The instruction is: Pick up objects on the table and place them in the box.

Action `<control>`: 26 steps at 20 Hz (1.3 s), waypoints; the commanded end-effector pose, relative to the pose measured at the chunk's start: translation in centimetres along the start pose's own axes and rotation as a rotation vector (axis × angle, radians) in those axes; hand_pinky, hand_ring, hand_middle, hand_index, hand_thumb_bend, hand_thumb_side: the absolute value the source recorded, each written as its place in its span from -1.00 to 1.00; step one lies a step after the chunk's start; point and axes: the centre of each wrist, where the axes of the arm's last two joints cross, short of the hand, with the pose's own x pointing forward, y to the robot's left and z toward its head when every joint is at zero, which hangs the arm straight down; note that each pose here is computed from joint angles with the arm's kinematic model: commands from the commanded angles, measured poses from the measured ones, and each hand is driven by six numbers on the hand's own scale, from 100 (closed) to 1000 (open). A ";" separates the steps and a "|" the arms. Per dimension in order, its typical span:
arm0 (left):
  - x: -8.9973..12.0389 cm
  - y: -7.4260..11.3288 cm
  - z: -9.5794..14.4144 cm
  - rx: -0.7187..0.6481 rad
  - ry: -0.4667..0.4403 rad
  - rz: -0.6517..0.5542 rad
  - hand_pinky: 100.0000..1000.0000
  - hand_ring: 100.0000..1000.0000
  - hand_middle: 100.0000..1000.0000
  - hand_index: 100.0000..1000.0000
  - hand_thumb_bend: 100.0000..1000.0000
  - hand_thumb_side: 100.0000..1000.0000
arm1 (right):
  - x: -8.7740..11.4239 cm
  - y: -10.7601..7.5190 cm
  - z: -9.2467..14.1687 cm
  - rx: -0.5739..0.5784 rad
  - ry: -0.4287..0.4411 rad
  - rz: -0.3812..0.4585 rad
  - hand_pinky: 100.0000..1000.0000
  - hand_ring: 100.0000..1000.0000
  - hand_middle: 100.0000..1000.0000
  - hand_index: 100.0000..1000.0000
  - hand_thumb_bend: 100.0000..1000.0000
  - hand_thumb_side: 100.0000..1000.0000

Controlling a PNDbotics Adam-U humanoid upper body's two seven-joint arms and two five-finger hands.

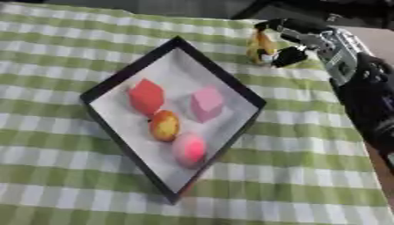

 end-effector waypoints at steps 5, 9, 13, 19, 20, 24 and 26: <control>0.9 0.0 -0.2 -0.002 -0.031 0.005 0.43 0.41 0.40 0.50 -0.39 0.30 | -0.5 -1.3 0.5 -0.027 0.052 0.071 0.93 1.00 0.82 1.00 -1.00 -0.09; 1.0 -0.1 -0.2 -0.001 -0.032 0.010 0.44 0.41 0.40 0.49 -0.39 0.30 | -0.7 -1.0 0.5 -0.035 0.067 0.078 0.93 1.00 0.82 1.00 -1.00 -0.09; 1.0 -0.2 -0.3 0.000 -0.031 0.015 0.44 0.41 0.39 0.49 -0.40 0.31 | -1.0 -0.8 0.5 -0.047 0.084 0.076 0.90 1.00 0.80 1.00 -1.00 -0.16; 0.9 -0.1 -0.2 -0.003 -0.024 0.018 0.46 0.37 0.40 0.48 -0.42 0.34 | -1.2 -0.8 0.6 -0.094 0.100 0.048 0.75 0.91 0.67 0.94 -1.00 -0.80; 0.9 -0.1 -0.2 -0.004 -0.023 0.019 0.46 0.37 0.40 0.48 -0.42 0.34 | -1.2 -0.8 0.6 -0.105 0.099 0.041 0.72 0.87 0.64 0.92 -1.00 -0.94; 0.9 -0.1 -0.2 -0.006 -0.022 0.021 0.46 0.37 0.40 0.48 -0.43 0.35 | -1.4 -0.9 1.0 -0.159 0.084 0.003 0.64 0.81 0.59 0.86 -1.00 -1.00; 0.9 -0.1 -0.1 -0.009 -0.019 0.022 0.46 0.37 0.40 0.48 -0.44 0.36 | -1.5 -0.9 1.3 -0.189 0.071 -0.019 0.61 0.78 0.57 0.82 -1.00 -1.00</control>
